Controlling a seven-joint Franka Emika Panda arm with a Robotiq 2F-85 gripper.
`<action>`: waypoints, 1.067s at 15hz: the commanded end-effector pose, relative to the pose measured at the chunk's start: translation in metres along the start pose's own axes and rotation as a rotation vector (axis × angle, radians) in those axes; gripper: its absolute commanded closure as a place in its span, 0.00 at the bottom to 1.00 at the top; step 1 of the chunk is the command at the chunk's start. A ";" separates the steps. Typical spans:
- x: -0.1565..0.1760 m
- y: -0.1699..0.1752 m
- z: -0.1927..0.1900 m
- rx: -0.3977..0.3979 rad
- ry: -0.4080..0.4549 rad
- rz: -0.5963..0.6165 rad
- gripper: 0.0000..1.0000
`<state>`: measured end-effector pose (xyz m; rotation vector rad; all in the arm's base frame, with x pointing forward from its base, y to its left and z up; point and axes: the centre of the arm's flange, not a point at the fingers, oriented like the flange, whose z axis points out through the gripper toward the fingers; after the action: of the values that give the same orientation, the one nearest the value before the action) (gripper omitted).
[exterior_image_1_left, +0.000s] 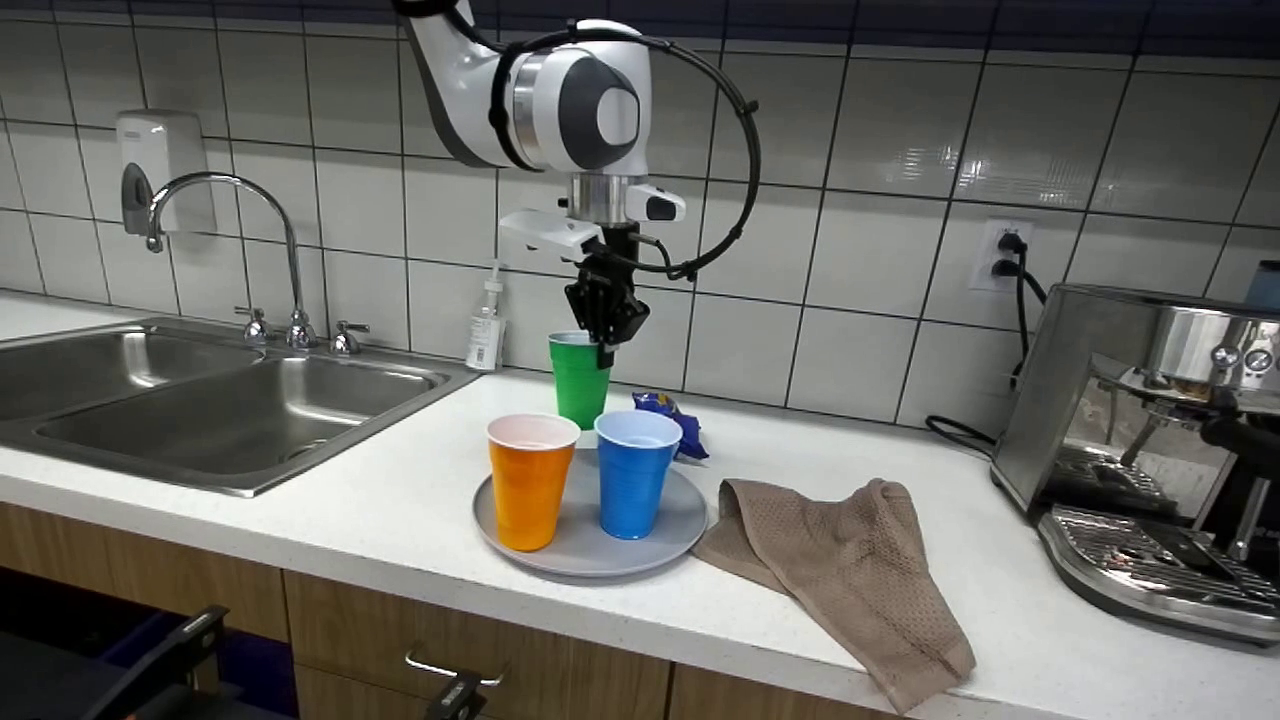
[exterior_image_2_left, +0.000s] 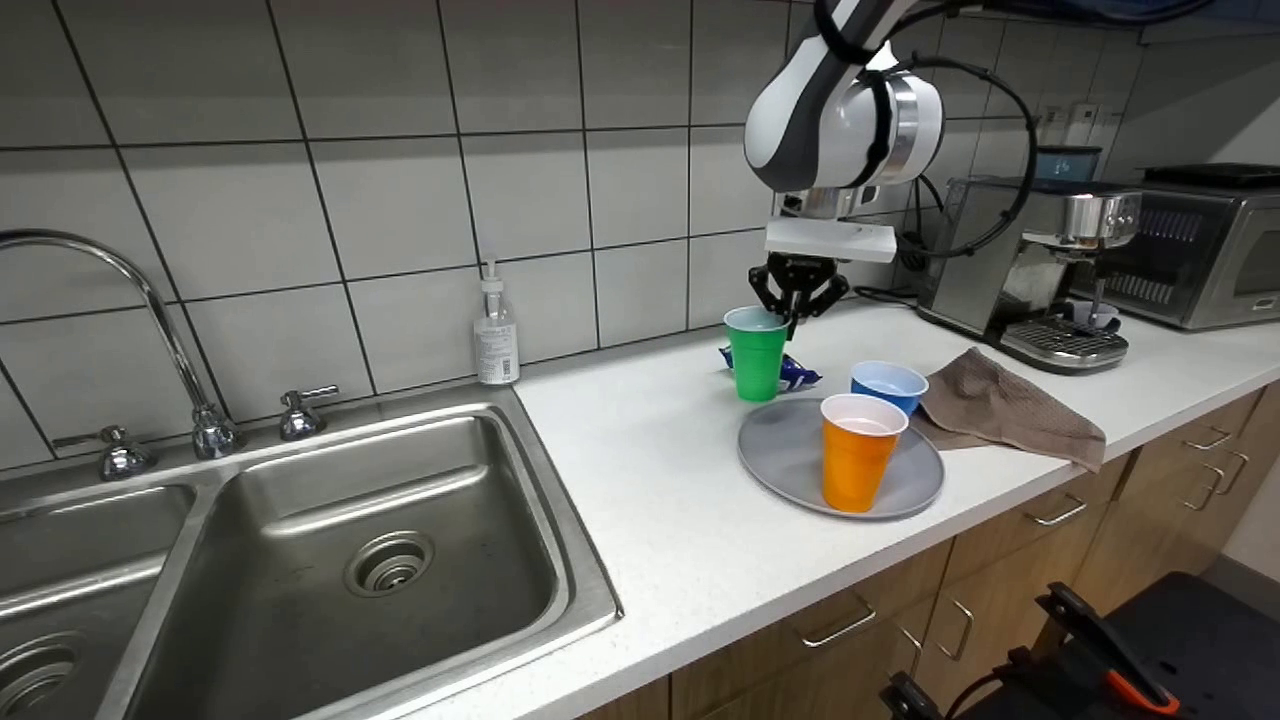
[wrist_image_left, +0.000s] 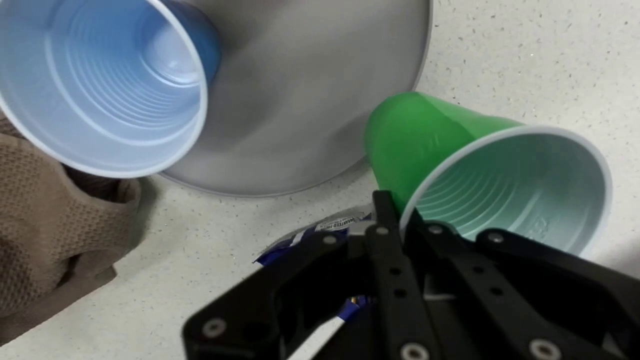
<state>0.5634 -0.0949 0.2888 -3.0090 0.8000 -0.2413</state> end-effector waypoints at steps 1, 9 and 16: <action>-0.006 0.016 -0.005 0.003 -0.008 -0.065 0.99; -0.005 0.023 0.012 0.013 -0.043 -0.282 0.99; -0.008 0.024 0.026 0.048 -0.093 -0.496 0.99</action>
<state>0.5505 -0.1045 0.2617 -3.1196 0.1659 -0.1565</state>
